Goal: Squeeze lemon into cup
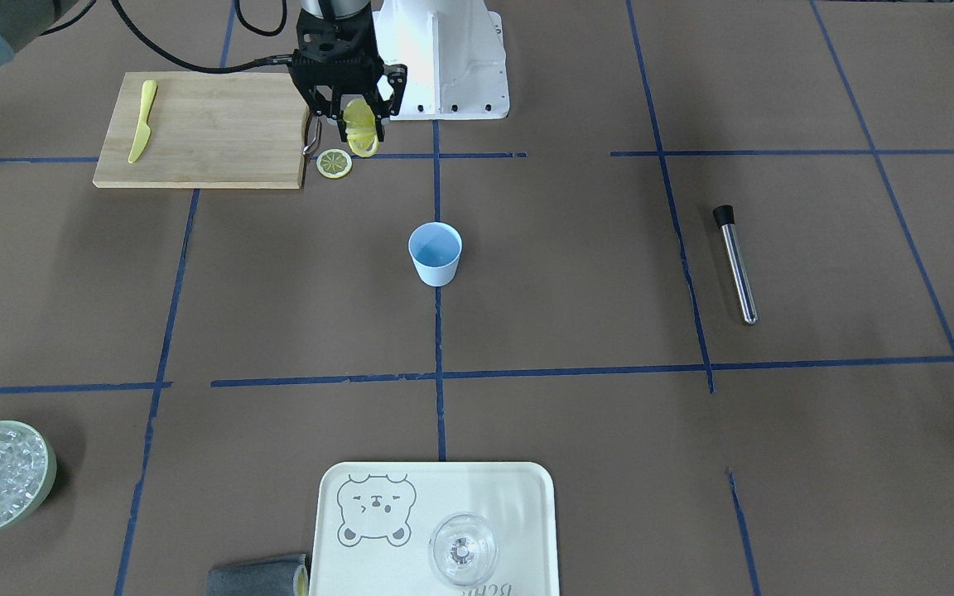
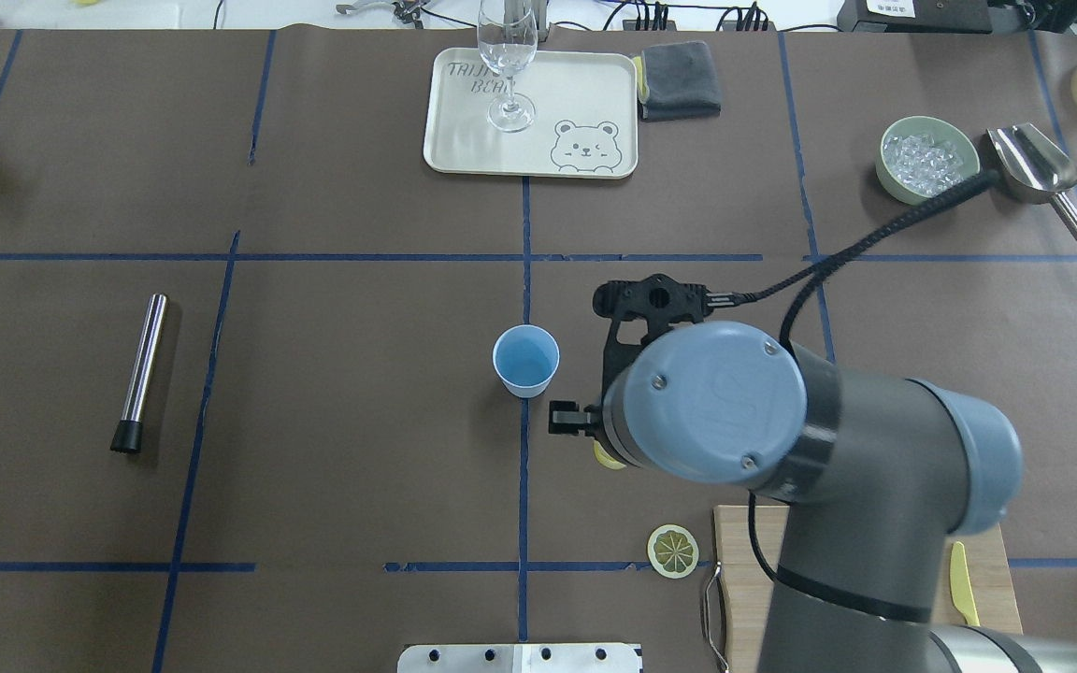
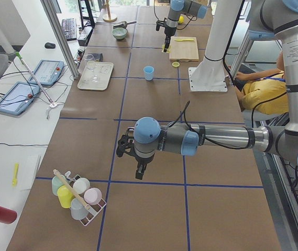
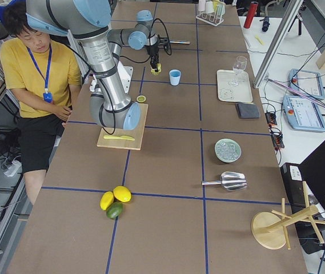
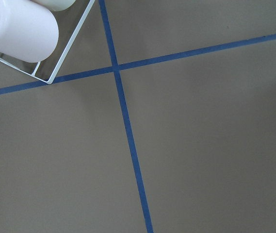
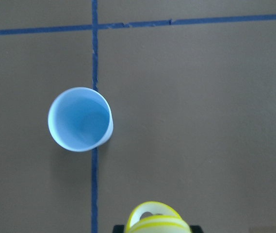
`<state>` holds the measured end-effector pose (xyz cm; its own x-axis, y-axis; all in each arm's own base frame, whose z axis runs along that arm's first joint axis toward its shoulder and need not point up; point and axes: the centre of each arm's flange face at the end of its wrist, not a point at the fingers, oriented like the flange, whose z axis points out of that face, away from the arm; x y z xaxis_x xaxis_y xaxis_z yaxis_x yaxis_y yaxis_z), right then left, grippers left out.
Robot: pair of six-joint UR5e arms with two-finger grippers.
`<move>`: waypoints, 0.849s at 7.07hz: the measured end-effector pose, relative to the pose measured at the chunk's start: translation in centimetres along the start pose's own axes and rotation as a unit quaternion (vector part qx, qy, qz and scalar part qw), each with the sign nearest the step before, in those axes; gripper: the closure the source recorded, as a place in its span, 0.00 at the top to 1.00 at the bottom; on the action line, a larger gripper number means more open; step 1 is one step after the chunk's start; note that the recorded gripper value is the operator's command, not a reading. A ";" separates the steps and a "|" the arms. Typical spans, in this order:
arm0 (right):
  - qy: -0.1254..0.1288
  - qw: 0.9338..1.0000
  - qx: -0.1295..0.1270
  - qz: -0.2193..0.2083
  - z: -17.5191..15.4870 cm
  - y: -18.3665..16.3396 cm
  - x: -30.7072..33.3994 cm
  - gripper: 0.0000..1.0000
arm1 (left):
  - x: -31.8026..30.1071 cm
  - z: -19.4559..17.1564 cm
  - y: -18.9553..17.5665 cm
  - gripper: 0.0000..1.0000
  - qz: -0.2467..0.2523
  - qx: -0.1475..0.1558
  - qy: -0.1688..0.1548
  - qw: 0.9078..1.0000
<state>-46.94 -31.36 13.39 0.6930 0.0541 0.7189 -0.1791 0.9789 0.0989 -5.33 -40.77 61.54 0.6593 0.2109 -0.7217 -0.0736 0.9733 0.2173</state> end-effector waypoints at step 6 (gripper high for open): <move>0.045 0.999 0.005 0.014 6.3 -9.6 -10.3 0.66 | -0.4 0.4 0.4 1.00 -0.006 -0.005 0.000 1.000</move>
<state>-56.79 -42.55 9.40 0.7477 0.0988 0.6567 -0.2050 0.9749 0.0867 -5.32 -40.53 62.17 0.6594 0.1996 -0.7248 -0.0737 0.9766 0.2019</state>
